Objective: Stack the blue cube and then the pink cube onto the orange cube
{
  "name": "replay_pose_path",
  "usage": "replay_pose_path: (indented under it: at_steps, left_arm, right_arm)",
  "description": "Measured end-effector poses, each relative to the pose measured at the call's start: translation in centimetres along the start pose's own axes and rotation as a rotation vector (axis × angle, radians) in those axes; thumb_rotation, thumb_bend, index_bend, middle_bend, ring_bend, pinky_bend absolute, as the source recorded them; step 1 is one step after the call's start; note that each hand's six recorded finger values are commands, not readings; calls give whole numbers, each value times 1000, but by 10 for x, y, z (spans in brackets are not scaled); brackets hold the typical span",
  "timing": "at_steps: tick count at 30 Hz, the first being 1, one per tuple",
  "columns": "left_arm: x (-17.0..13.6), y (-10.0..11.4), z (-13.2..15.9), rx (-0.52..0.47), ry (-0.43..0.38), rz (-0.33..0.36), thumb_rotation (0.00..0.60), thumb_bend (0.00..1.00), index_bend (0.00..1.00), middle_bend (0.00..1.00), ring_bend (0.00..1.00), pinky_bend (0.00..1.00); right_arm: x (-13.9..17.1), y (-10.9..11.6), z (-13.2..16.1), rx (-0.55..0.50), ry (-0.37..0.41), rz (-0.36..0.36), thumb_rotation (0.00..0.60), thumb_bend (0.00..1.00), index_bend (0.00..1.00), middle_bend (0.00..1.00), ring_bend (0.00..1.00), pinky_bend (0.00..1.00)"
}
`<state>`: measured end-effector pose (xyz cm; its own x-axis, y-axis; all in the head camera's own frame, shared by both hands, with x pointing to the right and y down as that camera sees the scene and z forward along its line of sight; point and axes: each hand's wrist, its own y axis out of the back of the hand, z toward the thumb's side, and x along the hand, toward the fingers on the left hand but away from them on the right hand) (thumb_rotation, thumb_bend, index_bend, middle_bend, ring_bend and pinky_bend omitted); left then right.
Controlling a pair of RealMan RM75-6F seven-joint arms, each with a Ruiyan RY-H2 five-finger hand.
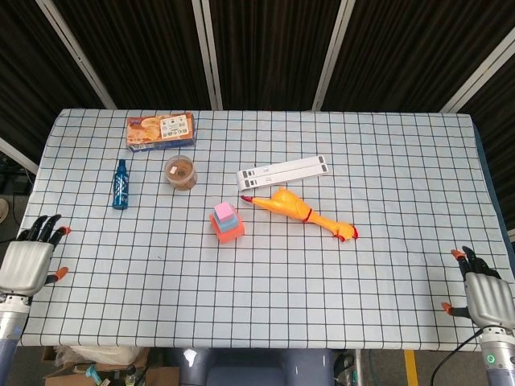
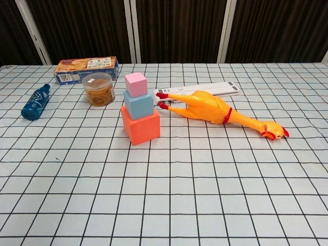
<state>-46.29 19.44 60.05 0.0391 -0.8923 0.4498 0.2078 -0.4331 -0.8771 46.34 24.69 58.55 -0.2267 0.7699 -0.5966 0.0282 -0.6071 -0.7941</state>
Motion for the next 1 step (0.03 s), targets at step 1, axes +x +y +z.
replay_pose_path:
  at_steps: [1]
  left_arm:
    - [-1, 1, -1, -5, 4, 2, 600, 47, 273, 97, 108, 305]
  right_arm:
    - [0, 0, 0, -2, 1, 0, 600, 122, 127, 85, 145, 268]
